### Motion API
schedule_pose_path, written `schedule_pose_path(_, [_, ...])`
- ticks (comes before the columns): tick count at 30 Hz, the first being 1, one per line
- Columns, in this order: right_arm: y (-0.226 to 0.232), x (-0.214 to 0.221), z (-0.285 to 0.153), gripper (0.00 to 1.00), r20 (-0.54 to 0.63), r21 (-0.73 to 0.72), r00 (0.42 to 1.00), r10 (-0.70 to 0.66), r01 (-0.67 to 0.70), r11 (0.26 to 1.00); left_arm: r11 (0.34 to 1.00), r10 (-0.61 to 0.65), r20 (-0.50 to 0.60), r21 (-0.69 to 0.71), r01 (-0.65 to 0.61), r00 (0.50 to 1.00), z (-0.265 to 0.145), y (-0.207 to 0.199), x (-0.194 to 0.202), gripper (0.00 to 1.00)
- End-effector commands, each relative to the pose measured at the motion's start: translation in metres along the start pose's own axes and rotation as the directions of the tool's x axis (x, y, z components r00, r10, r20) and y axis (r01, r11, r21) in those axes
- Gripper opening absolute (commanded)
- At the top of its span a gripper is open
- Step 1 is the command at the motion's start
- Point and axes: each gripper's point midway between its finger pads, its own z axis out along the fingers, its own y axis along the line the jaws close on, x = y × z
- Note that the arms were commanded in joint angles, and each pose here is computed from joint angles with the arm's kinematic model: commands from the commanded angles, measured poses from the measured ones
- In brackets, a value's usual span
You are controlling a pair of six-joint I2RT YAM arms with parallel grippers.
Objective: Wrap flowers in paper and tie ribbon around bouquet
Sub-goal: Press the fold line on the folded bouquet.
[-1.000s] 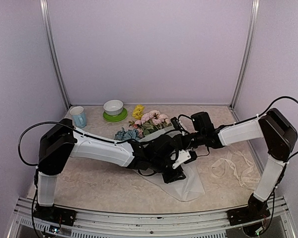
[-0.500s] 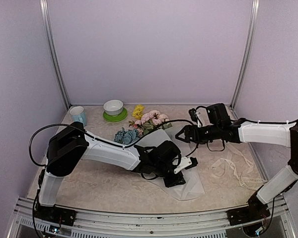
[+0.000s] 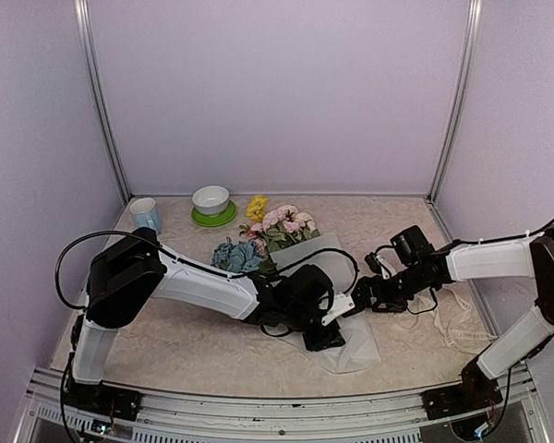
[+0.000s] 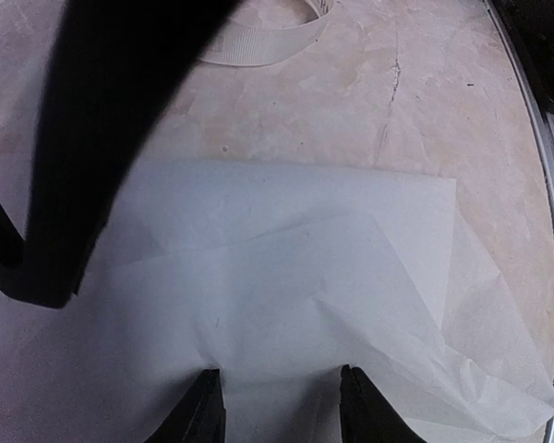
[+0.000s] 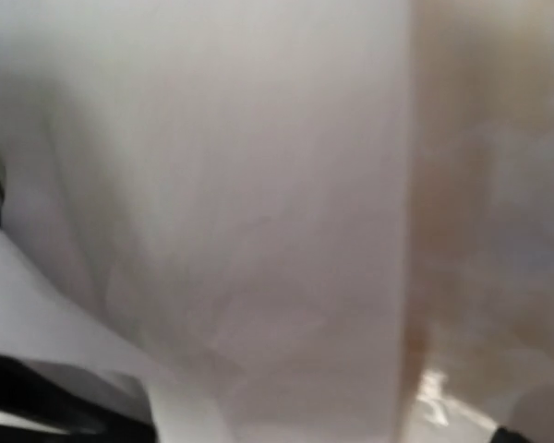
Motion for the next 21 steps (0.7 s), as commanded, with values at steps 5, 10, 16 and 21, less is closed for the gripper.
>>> schedule_pose_path(5, [0.004,0.029,0.03,0.91,-0.137,-0.156,0.988,-0.071,0.049,0.987,1.0,-0.021,-0.052,0.005,0.021,0.998,0.001,-0.001,0.021,0.43])
schedule_pose_path(10, [0.029,0.035,0.029,0.66,-0.12,-0.331,0.989,-0.087,0.043,0.943,0.999,-0.032,-0.054,-0.005,0.031,0.998,-0.002,0.006,0.025,0.45])
schedule_pose_path(16, [0.047,0.049,0.03,0.46,-0.133,-0.407,0.982,-0.132,0.067,0.911,0.998,-0.057,-0.023,-0.001,0.057,0.998,-0.009,0.015,0.021,0.45])
schedule_pose_path(21, [0.048,0.057,0.034,0.17,-0.154,-0.429,0.983,-0.104,0.028,0.903,1.0,-0.024,-0.024,0.018,0.025,0.999,-0.015,0.009,0.027,0.46])
